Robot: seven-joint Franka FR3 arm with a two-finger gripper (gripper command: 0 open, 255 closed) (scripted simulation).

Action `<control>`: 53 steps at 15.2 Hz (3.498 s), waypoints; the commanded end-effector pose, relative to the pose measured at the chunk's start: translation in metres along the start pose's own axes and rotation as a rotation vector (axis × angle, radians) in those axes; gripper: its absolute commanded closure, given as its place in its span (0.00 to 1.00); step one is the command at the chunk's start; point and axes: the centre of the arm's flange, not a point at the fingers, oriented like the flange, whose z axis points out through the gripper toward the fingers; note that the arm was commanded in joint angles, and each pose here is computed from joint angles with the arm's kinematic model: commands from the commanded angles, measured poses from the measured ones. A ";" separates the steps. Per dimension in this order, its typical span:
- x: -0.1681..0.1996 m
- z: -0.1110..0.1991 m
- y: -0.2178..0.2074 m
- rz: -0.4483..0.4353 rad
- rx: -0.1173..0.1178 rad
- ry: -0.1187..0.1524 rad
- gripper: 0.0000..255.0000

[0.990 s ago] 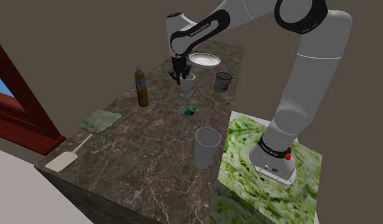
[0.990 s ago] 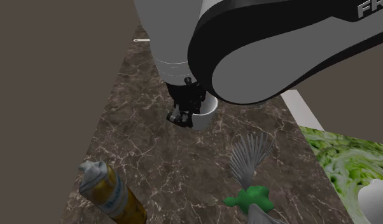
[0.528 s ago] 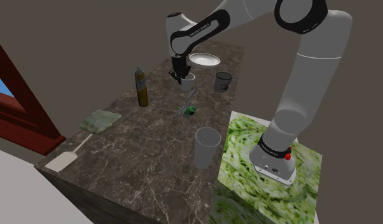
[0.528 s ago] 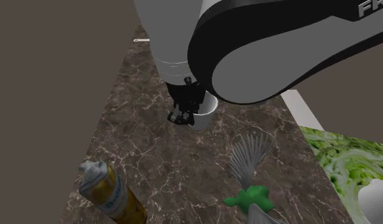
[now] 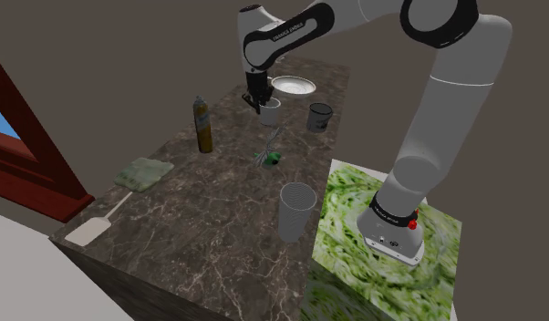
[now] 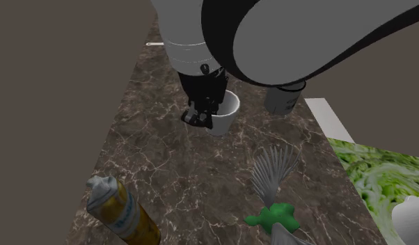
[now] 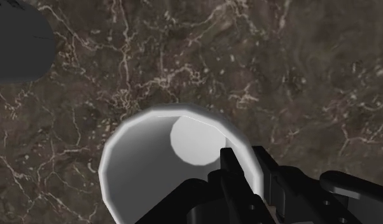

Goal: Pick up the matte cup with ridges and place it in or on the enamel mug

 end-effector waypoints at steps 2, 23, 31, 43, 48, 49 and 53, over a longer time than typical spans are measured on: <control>0.000 -0.014 0.004 0.000 0.000 0.000 1.00; -0.002 -0.124 0.021 0.000 0.000 0.000 1.00; -0.031 -0.135 0.083 0.000 0.000 0.000 1.00; -0.101 -0.129 0.225 0.000 0.000 0.000 1.00; -0.111 -0.113 0.242 0.000 0.000 0.000 1.00; -0.110 -0.108 0.241 0.000 0.000 0.000 1.00; -0.110 -0.087 0.238 0.000 0.000 0.000 1.00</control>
